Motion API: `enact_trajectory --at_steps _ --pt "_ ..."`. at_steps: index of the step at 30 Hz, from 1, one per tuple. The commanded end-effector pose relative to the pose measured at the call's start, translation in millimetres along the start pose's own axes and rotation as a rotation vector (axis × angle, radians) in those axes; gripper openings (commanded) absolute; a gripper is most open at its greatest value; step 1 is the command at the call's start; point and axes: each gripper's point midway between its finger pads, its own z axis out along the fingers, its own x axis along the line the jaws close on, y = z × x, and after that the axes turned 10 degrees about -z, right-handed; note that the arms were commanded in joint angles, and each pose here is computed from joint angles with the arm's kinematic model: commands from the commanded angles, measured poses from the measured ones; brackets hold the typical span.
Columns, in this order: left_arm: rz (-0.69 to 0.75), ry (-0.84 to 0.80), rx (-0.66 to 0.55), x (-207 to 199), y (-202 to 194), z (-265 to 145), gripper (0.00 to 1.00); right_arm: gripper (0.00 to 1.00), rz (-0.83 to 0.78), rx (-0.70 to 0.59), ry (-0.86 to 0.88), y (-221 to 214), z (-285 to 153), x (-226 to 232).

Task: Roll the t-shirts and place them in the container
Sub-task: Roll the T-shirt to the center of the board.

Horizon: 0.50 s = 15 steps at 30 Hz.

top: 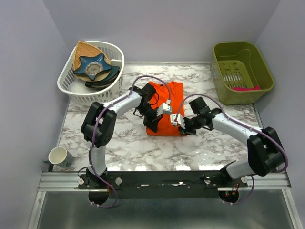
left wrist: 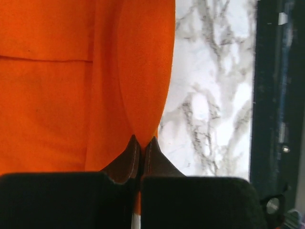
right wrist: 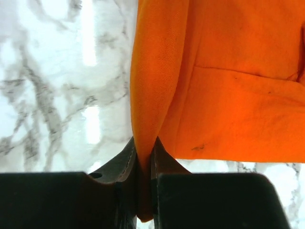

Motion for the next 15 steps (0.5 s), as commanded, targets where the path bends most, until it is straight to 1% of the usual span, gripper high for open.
enact_trajectory --at_steps 1,2,3,5,7,8,10,11,15 --pt "-0.169 -0.214 0.071 -40.9 -24.4 -10.0 0.0 0.08 0.145 -0.037 0.258 0.3 -17.8 49.2" --pt "-0.18 -0.227 0.075 -40.0 -23.6 -9.5 0.0 0.07 0.188 -0.028 0.313 -1.2 -20.9 59.8" --pt "-0.208 -0.248 0.086 -44.3 -25.2 -10.7 0.0 0.06 0.197 -0.04 0.312 0.6 -24.7 51.0" --pt "-0.236 -0.276 0.082 -41.8 -22.8 -9.3 0.0 0.06 0.292 -0.052 0.412 -0.8 -24.3 62.1" --pt "-0.272 -0.288 0.083 -38.5 -22.9 -9.1 0.0 0.06 0.32 -0.076 0.443 1.5 -26.6 52.0" --pt "-0.29 -0.292 0.078 -33.4 -21.2 -7.1 0.0 0.06 0.372 -0.068 0.503 -1.3 -26.2 58.2" --pt "-0.315 -0.294 0.071 -25.5 -20.7 -7.7 0.0 0.06 0.377 -0.08 0.522 -1.5 -25.8 48.3" --pt "-0.327 -0.296 0.071 -16.8 -18.4 -5.0 0.0 0.06 0.422 -0.072 0.576 -4.7 -24.5 54.6" --pt "-0.375 -0.329 0.075 -2.1 -11.9 -6.0 0.0 0.06 0.46 -0.075 0.618 -12.7 -23.4 40.4"
